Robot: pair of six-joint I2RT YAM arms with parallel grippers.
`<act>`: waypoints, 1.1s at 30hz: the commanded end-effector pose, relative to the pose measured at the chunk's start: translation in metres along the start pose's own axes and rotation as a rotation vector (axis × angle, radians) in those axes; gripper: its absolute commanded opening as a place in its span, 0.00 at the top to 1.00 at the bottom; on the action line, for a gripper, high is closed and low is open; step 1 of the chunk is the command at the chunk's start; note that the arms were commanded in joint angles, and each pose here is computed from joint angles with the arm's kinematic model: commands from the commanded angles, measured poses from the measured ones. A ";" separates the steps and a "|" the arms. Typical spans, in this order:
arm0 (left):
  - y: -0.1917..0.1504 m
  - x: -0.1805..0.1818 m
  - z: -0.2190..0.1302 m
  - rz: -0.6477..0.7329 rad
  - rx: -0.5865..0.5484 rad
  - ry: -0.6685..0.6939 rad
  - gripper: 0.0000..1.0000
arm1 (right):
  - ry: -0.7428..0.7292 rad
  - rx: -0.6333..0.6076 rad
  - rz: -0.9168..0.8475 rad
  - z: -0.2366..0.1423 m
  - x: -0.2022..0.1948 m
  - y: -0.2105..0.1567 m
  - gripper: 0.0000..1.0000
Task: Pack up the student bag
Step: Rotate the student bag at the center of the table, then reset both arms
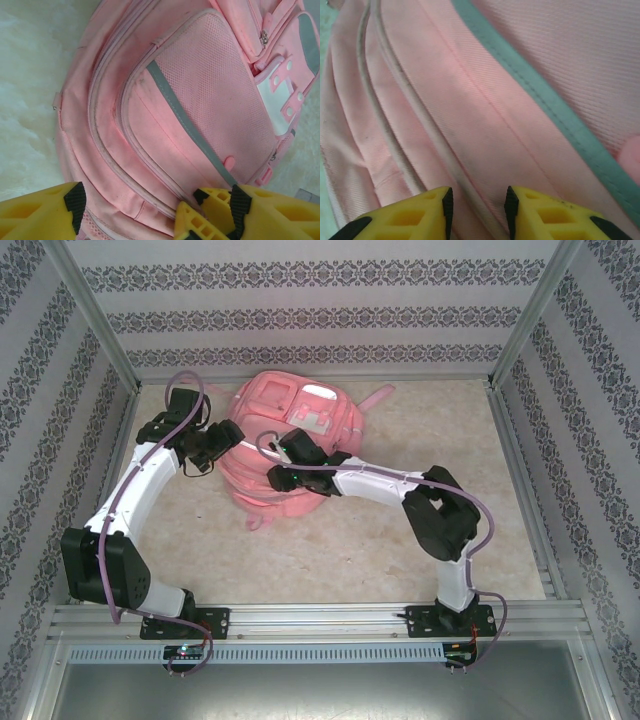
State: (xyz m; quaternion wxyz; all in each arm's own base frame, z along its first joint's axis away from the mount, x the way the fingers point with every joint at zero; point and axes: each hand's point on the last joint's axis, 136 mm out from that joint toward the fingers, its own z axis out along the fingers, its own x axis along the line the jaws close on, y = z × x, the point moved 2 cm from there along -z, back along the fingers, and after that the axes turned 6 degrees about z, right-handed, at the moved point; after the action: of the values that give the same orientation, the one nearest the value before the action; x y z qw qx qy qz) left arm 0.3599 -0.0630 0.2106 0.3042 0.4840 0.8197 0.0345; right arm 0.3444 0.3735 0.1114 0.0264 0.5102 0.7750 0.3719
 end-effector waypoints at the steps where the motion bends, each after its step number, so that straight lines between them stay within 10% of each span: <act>1: -0.004 0.014 -0.003 0.001 0.002 0.045 0.22 | -0.182 0.155 0.117 -0.014 -0.066 -0.059 0.63; 9: 0.000 0.018 -0.001 0.007 -0.035 0.055 0.19 | -0.355 0.159 0.248 -0.078 -0.151 -0.112 0.64; 16: 0.009 0.029 -0.005 0.021 -0.105 0.125 0.00 | -0.312 0.001 0.180 -0.116 -0.144 -0.065 0.48; 24: 0.030 0.074 -0.050 0.090 -0.503 0.313 0.00 | -0.518 -0.344 0.171 -0.198 -0.176 -0.009 0.02; 33: 0.025 0.101 -0.025 0.474 -0.692 0.430 0.00 | -0.698 -0.571 0.108 -0.237 -0.238 -0.013 0.02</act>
State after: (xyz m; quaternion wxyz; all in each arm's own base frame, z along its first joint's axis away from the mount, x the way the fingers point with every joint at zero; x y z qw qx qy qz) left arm 0.3109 0.0281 0.1655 0.2566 0.4998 0.7316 0.3862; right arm 0.3447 0.0573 0.1919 0.3456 0.6538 0.5575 0.3771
